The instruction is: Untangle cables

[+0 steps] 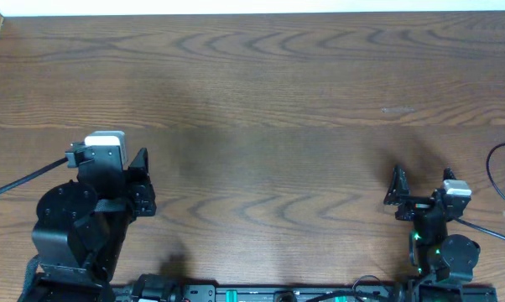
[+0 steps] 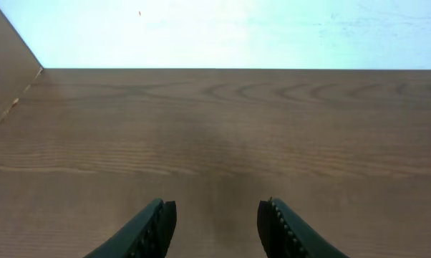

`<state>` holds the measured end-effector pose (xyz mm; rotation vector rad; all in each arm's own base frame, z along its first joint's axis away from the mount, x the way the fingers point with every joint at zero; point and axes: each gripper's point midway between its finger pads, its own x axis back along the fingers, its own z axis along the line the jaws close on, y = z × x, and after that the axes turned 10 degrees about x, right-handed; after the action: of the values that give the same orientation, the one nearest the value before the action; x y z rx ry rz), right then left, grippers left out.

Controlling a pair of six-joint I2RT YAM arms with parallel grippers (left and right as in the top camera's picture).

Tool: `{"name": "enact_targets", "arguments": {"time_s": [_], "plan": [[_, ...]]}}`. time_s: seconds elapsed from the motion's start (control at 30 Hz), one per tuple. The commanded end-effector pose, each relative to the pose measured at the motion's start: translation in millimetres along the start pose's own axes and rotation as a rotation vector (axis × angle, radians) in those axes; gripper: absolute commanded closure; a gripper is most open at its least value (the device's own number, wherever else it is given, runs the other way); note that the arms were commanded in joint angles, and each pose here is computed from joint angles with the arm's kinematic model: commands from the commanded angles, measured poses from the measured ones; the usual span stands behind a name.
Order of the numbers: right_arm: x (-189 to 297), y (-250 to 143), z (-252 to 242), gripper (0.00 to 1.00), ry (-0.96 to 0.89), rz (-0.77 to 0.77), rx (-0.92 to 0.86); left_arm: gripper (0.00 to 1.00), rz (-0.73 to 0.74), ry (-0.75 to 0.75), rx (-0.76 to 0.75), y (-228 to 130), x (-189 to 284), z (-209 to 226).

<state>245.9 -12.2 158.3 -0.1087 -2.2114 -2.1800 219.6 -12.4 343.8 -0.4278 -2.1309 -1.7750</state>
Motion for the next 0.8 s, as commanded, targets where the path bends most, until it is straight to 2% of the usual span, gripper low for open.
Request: {"name": "enact_targets", "arguments": {"time_s": [0.0, 0.23, 0.47, 0.77], "plan": [[0.2, 0.1, 11.2, 0.01, 0.048, -0.005, -0.011, 0.58, -0.031, 0.009, 0.008, 7.8, 3.9, 1.5], [0.2, -0.1, 12.2, 0.01, 0.051, -0.005, -0.011, 0.58, -0.085, -0.010, 0.052, 16.9, 12.5, -0.4], [0.2, -0.1, 12.2, 0.01, 0.051, -0.005, -0.011, 0.59, -0.200, -0.060, 0.166, 27.4, 39.4, -1.3], [0.2, -0.1, 12.2, 0.01, 0.051, -0.005, -0.011, 0.52, -0.262, -0.093, 0.257, -2.2, 68.0, 9.2]]}}
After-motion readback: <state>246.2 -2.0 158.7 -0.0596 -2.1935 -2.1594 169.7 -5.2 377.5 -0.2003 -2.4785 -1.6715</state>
